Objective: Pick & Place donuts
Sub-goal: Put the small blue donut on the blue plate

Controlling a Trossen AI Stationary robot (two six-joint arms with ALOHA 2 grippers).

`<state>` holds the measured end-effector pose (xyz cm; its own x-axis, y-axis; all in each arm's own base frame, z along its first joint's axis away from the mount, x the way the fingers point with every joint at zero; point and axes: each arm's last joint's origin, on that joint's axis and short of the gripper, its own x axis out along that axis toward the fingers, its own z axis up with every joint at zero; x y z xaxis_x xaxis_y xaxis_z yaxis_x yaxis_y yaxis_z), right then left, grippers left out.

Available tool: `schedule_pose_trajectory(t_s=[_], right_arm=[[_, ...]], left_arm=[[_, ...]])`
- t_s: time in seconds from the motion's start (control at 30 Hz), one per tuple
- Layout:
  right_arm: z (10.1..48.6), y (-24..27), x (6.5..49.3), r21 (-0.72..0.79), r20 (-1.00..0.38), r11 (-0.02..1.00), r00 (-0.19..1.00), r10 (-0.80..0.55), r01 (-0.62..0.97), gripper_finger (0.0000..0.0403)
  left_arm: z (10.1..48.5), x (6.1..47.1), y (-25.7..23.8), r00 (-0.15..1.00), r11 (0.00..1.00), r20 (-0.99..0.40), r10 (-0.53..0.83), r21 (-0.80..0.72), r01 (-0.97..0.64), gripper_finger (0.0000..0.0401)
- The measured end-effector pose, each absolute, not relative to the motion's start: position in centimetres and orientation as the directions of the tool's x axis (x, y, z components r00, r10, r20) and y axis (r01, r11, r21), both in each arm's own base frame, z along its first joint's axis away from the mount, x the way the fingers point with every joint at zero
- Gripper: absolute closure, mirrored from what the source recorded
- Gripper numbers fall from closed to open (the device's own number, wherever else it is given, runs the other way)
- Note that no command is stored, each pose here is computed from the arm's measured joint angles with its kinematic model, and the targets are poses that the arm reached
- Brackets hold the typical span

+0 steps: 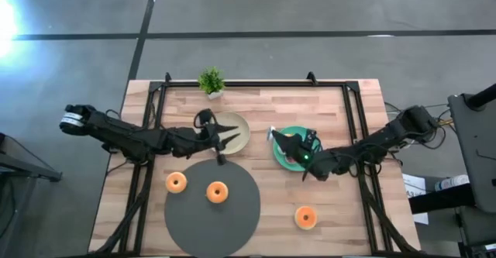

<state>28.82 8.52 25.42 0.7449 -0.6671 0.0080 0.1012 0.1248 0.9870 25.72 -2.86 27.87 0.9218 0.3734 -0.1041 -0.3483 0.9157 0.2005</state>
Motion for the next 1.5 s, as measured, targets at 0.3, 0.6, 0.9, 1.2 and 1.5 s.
schedule_pose_trajectory(t_s=[0.3, 0.6, 0.9, 1.2, 1.5], right_arm=[[25.5, 8.7, 31.4, 0.999, 0.029, 0.038, 0.665, -0.746, -0.001, 0.0394], [25.6, 8.7, 32.2, 0.999, 0.030, 0.005, 0.649, -0.760, -0.040, 0.0394], [25.6, 8.1, 31.9, 0.998, 0.030, -0.007, 0.632, -0.774, -0.056, 0.0394], [25.6, 7.4, 32.2, 0.997, 0.030, -0.017, 0.606, -0.795, -0.072, 0.0394], [25.5, 7.4, 32.1, 0.997, 0.030, -0.022, 0.610, -0.792, -0.077, 0.0389]], left_arm=[[25.8, 29.7, -3.3, 0.894, 0.873, -0.053, 0.446, 0.246, -0.421, 0.0323], [25.6, 32.3, -3.3, 0.901, 0.884, -0.014, 0.434, 0.199, -0.423, 0.0323], [26.3, 32.8, -3.4, 0.906, 0.886, 0.015, 0.424, 0.201, -0.418, 0.0276], [26.1, 34.2, -3.4, 0.874, 0.849, 0.005, 0.486, 0.235, -0.474, 0.0243], [26.5, 34.9, -2.9, 0.867, 0.834, 0.013, 0.499, 0.267, -0.484, 0.0247]])
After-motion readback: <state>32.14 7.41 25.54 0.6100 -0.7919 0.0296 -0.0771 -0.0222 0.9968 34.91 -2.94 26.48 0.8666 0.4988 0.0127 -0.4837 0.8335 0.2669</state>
